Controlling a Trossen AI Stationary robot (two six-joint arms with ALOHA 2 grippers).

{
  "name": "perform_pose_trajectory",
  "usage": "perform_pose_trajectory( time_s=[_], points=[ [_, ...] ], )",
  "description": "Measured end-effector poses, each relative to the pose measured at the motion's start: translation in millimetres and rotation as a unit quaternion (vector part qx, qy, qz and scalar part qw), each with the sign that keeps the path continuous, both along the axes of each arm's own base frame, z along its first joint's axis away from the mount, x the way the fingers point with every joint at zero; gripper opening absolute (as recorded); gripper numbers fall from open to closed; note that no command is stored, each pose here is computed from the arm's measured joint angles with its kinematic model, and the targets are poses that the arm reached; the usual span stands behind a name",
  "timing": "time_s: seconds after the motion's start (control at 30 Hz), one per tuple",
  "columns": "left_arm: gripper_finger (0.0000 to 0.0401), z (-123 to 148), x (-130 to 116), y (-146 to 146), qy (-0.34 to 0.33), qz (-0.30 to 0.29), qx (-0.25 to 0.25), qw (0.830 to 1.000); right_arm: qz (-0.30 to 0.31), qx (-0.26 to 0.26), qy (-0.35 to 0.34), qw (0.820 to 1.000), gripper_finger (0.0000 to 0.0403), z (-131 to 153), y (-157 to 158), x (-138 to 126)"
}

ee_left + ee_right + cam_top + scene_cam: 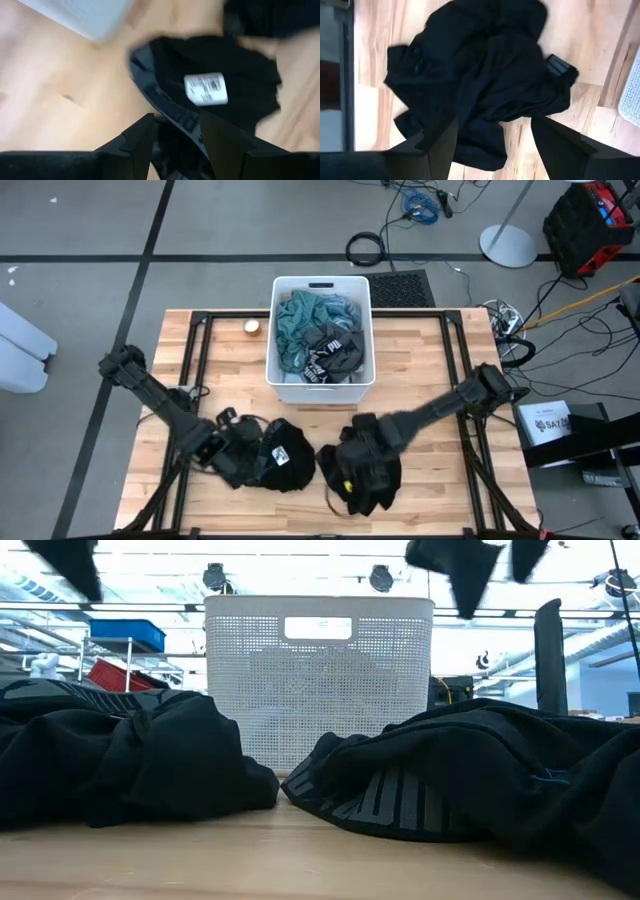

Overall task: Sort clothes
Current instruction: Put the black boxer into the white laundry bin

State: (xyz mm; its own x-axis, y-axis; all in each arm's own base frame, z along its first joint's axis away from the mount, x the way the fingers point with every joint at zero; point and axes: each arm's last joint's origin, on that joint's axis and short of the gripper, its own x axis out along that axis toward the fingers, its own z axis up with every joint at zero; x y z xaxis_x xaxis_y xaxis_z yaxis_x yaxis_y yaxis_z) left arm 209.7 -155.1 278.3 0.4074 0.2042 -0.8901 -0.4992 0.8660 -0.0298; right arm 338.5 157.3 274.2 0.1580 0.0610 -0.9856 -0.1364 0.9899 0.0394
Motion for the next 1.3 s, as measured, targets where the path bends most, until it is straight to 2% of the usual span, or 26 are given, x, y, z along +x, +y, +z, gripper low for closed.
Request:
perform_pose_trajectory(
  time_s=[0.1,0.2,0.47,0.73,0.87,1.0,1.13,1.3],
  points=[
    [0.0169,-18,10,10,0.037,-0.020,-0.052,0.998,0.027,-0.024,0.000,0.999,0.0238,-4,18,-11],
    [0.0169,-24,17,22,0.062,-0.023,-0.070,0.995,0.039,-0.028,0.008,0.999,0.0238,-9,27,-18],
    [0.0169,-25,28,48,0.073,-0.005,-0.064,0.995,0.046,-0.046,0.038,0.997,0.0238,-23,30,-27],
    [0.0169,-24,33,52,0.056,-0.006,-0.055,0.997,0.052,-0.069,0.080,0.993,0.0238,-45,24,-36],
    [0.0169,-23,35,51,0.043,0.003,-0.064,0.997,0.054,-0.072,0.086,0.992,0.0238,-47,23,-38],
    [0.0172,-23,36,52,0.038,0.000,-0.052,0.998,0.054,-0.071,0.085,0.992,0.0238,-46,23,-38],
    [0.0203,-23,36,52,0.034,0.001,-0.040,0.999,0.053,-0.070,0.083,0.993,0.0238,-44,23,-38],
    [0.0277,-22,36,53,0.016,0.001,0.008,1.000,0.052,-0.070,0.085,0.993,0.0238,-44,23,-39]
  ],
)
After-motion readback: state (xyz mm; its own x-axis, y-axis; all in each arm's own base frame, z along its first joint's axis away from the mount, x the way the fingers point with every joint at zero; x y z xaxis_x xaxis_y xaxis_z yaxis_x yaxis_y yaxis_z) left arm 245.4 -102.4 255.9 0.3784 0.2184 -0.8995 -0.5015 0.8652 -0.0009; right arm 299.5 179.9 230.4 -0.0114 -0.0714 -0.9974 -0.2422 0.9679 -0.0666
